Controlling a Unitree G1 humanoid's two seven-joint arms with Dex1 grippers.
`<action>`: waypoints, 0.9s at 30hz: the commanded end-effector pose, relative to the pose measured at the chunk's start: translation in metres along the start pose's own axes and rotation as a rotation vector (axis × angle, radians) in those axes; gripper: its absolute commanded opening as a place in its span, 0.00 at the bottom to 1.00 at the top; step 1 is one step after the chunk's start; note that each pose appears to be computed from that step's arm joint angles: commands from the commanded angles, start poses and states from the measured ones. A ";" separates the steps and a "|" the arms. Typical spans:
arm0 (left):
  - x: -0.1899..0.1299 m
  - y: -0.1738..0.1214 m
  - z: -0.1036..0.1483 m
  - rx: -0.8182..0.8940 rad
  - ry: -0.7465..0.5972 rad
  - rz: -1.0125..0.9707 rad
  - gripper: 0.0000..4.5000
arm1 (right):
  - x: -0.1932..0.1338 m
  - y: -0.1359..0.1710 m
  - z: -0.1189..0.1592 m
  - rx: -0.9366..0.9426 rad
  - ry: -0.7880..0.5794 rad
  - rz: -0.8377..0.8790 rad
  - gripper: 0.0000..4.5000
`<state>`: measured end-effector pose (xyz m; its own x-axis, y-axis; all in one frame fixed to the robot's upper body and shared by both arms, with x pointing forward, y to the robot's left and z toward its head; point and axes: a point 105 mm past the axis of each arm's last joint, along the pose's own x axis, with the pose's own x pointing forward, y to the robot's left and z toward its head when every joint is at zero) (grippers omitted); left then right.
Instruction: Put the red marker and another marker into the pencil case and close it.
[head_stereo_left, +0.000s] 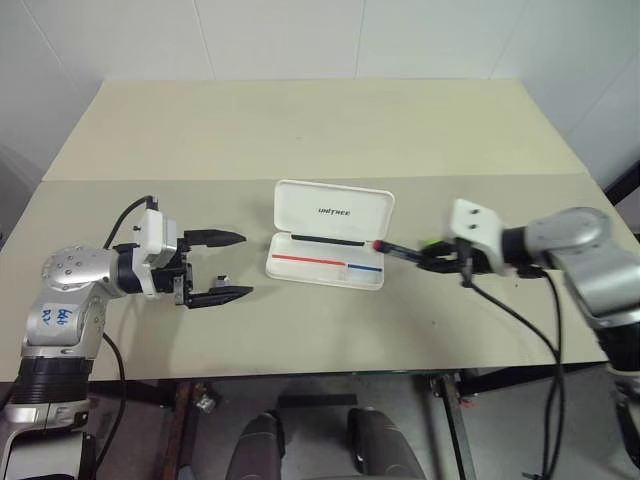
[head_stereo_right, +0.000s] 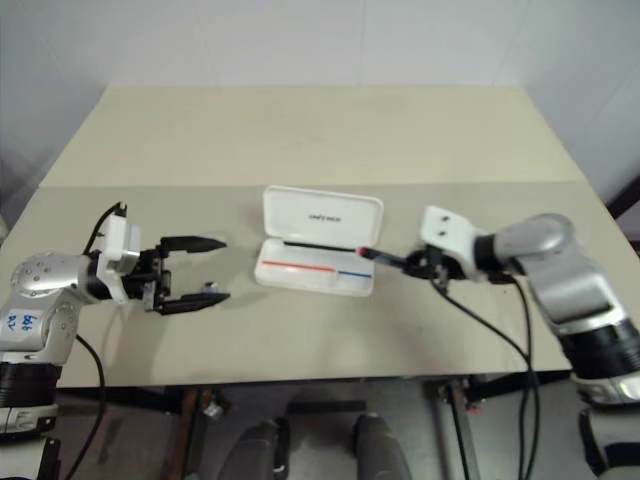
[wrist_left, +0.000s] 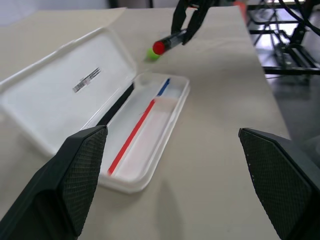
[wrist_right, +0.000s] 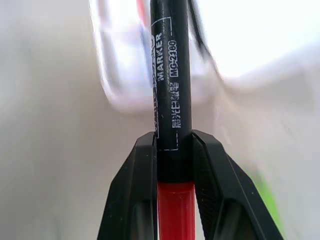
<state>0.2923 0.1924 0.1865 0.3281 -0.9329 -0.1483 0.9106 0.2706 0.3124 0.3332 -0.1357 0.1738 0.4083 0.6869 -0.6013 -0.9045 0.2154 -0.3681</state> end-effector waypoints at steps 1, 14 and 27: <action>-0.009 0.004 0.011 0.054 -0.002 0.048 1.00 | 0.014 -0.004 0.025 -0.066 -0.023 0.006 0.18; -0.013 -0.003 0.014 0.066 -0.008 0.099 1.00 | 0.062 -0.016 0.050 -0.146 -0.024 0.056 0.18; -0.013 -0.006 0.016 0.067 -0.014 0.118 1.00 | 0.075 -0.026 0.060 -0.149 -0.060 0.025 0.58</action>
<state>0.2825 0.1981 0.1890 0.4255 -0.8974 -0.1167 0.8644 0.3650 0.3458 0.3781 -0.0530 0.1644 0.3526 0.7078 -0.6122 -0.9058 0.0940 -0.4131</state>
